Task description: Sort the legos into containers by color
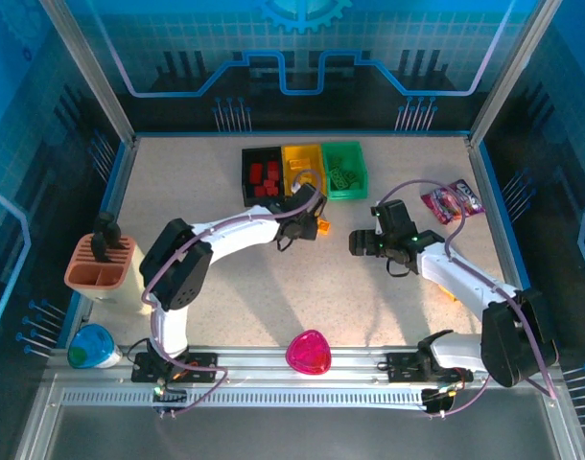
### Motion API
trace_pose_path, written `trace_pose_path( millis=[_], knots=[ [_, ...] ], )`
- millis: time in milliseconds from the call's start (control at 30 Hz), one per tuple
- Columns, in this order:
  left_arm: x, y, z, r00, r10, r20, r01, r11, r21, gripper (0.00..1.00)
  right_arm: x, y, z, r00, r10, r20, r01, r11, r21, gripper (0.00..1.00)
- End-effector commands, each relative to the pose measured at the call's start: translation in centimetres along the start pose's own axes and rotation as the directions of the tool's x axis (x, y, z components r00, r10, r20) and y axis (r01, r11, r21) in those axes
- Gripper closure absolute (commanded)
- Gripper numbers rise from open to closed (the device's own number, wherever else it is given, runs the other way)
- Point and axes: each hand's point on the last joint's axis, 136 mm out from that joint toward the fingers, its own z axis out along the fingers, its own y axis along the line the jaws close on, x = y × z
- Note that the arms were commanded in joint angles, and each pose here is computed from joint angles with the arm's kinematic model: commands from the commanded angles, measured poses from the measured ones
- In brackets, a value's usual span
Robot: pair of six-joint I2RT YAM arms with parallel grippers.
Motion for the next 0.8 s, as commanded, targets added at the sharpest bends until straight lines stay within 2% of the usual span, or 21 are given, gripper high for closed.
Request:
trace_pose_path(
  millis=[0,300,500,533,600,633,700,767],
  knots=[
    [-5.1,0.5,-2.5,0.996,-0.025,0.091,0.021,0.999,0.044,0.69,0.5,0.1,-0.4,1.0,0.027,0.001,-0.027,0.999,-0.025,0.1],
    [-11.7,1.8,-2.8,0.986,-0.054,0.156,0.044,0.997,0.063,0.68,2.1,0.0,-0.9,1.0,0.027,-0.008,-0.027,0.999,-0.028,0.11],
    [-15.2,2.9,-1.5,0.984,-0.062,0.166,0.055,0.998,0.043,0.67,2.3,0.0,-1.6,1.0,0.024,0.003,-0.024,0.999,-0.028,0.11],
    [-15.7,3.3,-1.2,0.984,-0.067,0.165,0.061,0.997,0.035,0.63,2.3,0.0,-1.7,1.0,0.025,0.004,-0.025,0.999,-0.03,0.11],
    [-16.7,3.8,-0.9,0.984,-0.071,0.166,0.069,0.997,0.022,0.37,2.4,0.0,-1.8,1.0,0.024,0.006,-0.024,0.999,-0.032,0.11],
    [-17.0,3.8,-1.2,0.985,-0.071,0.159,0.068,0.997,0.021,0.31,2.4,0.1,-1.9,1.0,0.023,0.004,-0.023,0.999,-0.033,0.11],
    [-17.2,3.1,-2.3,0.986,-0.06,0.158,0.054,0.998,0.041,0.29,2.6,0.2,-1.9,1.0,0.017,0.001,-0.017,0.999,-0.036,0.11],
    [-17.4,2.1,-4.2,0.978,-0.05,0.204,0.035,0.997,0.074,0.3,2.9,0.2,-1.7,1.0,0.008,-0.007,-0.008,0.999,-0.033,0.11]
  ],
)
